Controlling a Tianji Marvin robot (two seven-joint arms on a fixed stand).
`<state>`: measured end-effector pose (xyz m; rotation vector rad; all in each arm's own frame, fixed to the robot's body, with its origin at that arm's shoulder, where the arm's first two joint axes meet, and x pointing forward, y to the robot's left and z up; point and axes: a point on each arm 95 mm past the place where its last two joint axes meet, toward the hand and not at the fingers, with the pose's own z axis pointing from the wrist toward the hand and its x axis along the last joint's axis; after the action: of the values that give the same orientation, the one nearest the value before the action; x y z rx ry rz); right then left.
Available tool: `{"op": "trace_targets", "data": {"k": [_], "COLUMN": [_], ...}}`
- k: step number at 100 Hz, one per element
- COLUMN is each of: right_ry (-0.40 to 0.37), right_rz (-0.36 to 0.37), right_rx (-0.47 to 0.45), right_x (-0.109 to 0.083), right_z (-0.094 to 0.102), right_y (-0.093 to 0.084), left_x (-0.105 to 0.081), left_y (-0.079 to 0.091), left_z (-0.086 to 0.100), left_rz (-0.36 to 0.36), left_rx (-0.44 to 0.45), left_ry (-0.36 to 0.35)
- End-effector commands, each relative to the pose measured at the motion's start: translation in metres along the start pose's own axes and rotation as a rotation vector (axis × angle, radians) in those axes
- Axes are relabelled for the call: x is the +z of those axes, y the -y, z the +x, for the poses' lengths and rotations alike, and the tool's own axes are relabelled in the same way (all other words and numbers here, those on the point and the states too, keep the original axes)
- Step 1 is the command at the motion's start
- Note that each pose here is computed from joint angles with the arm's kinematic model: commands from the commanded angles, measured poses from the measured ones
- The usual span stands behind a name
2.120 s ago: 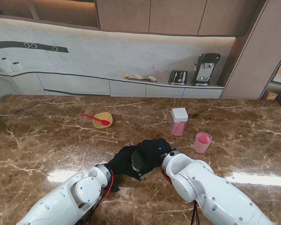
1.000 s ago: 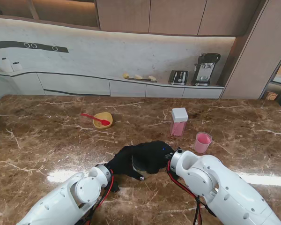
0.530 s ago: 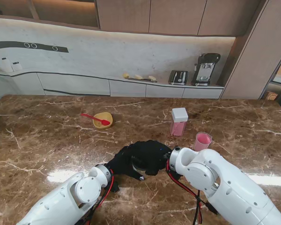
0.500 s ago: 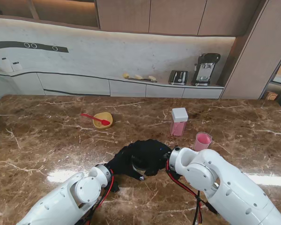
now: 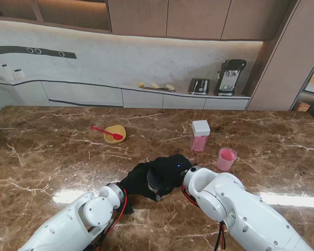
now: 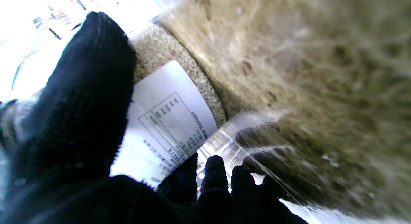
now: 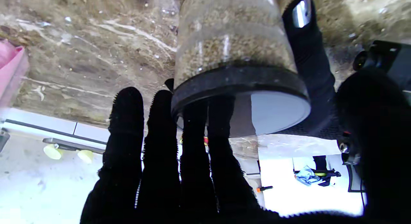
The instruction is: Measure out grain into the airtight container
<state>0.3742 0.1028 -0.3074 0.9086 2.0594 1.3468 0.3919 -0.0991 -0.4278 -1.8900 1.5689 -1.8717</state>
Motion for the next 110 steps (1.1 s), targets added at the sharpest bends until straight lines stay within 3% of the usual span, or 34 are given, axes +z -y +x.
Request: {"op": "trace_targets", "data": {"k": [1,38,66,110], "right_ry": [-0.003,-0.081,-0.181,-0.216], "right_rz": [0.006,-0.035,-0.046,-0.138], "right_rx": [-0.005,-0.053,0.034,0.068], "right_x": [0.002,0.01,0.006,0.001], "right_z": [0.002,0.01,0.006,-0.002], "right_y": [0.003,0.005,0.003,-0.005], "left_x": [-0.011,-0.012,-0.012,-0.012], "left_y": [-0.022,-0.022,-0.022,-0.021], "left_z": [-0.022,-0.022,-0.023,-0.023], "left_rz": [-0.056,-0.054,-0.055,-0.053], "left_rx": [-0.006,-0.01,-0.011,-0.01], "left_ry": [0.064,0.063,0.063,0.062]}}
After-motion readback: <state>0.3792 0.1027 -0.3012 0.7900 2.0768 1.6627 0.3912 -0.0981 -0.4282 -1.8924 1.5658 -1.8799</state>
